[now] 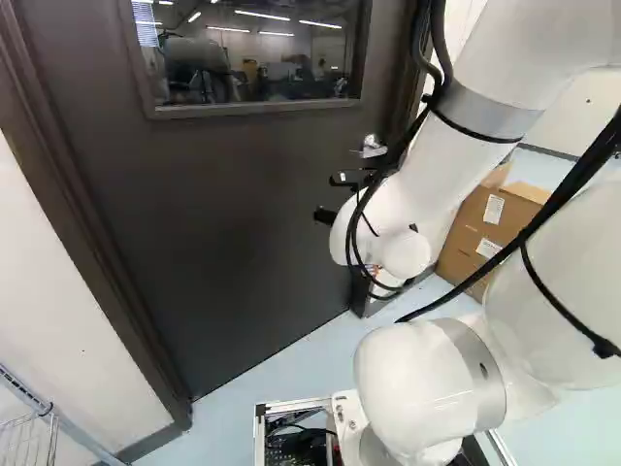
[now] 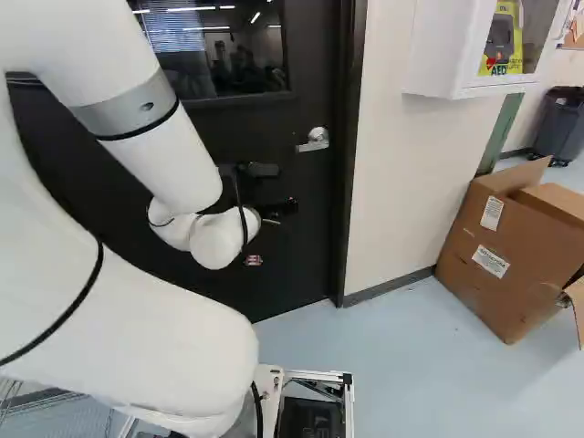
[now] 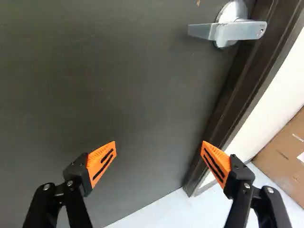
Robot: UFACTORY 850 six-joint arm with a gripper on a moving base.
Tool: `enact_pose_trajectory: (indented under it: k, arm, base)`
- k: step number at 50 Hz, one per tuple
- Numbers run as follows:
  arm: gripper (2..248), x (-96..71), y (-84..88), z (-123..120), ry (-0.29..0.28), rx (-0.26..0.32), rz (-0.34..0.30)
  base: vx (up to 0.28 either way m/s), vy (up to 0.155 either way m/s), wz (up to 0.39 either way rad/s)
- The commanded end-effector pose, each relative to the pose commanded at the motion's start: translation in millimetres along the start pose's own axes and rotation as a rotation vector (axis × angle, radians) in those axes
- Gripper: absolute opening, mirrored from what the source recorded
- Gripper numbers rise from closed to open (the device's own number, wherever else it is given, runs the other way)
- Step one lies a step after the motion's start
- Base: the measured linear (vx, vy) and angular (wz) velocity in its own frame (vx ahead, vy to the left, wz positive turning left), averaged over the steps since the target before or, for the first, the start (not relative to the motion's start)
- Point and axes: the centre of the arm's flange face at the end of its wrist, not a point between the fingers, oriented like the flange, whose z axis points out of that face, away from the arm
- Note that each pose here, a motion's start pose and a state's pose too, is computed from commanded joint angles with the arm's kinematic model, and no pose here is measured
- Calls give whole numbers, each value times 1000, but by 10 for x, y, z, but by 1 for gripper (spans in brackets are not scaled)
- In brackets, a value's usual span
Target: Open the door and move inside
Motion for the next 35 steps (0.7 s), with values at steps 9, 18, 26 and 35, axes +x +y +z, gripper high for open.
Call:
enact_pose_trajectory:
  k: [9, 18, 26, 35]
  arm:
    - [247, 101, 39, 32, 24, -12, 4]
    - [247, 208, 89, 73, 47, -28, 8]
    - [247, 307, 143, 113, 67, -44, 13]
    - [247, 419, 213, 156, 89, -61, 14]
  base:
    - [0, 0, 0]
    - [0, 0, 0]
    - [0, 0, 0]
    - [0, 0, 0]
